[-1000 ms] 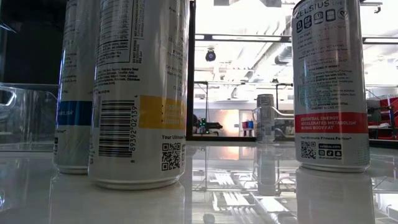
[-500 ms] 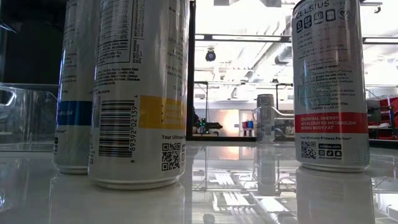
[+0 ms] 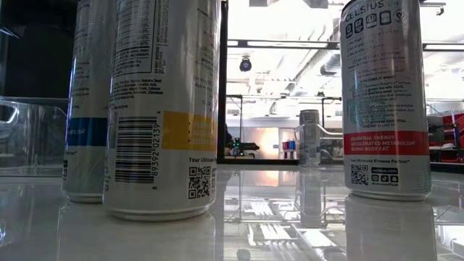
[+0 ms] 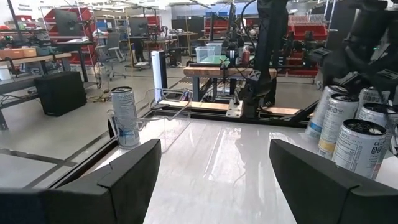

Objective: Sort soda cans
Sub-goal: Put the white-blue can into the top right transparent bin, then put the white-yellow can into the top left transparent bin

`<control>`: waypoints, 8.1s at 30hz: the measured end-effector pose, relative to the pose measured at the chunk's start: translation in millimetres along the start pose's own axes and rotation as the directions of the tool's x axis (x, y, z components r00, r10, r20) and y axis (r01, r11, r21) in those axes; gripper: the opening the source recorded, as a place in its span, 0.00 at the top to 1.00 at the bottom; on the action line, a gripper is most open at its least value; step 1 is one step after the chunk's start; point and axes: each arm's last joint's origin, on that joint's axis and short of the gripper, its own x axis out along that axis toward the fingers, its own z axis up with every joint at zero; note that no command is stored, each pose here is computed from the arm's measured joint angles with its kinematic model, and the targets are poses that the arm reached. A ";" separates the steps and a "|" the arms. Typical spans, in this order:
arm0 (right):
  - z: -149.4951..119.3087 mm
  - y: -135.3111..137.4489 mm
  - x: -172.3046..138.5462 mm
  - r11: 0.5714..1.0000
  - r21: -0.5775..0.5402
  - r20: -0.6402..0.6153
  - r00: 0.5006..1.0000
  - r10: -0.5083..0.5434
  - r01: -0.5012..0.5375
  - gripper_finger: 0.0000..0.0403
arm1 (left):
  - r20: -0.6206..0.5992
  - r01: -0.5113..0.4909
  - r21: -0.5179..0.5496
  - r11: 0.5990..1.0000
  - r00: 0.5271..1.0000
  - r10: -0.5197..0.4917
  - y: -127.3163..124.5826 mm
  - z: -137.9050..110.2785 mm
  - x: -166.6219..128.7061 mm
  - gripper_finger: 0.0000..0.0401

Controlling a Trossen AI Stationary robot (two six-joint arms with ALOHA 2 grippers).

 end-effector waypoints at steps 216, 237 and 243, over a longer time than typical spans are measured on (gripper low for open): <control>193.2 70.6 -124.1 0.598 -0.793 0.574 0.186 0.798 -0.119 0.28 | -0.276 0.404 0.276 0.872 0.903 -0.330 -142.6 58.2 -53.5 0.27; 230.8 130.7 -116.3 0.575 -0.780 0.443 0.430 0.786 -0.248 0.19 | -0.384 0.443 0.050 0.895 0.836 -0.392 -169.4 29.5 -49.5 0.27; 212.3 129.7 -110.7 0.685 -0.714 0.543 0.502 0.673 -0.146 0.19 | -0.389 0.421 0.098 0.902 0.850 -0.354 -162.6 31.9 -51.8 0.27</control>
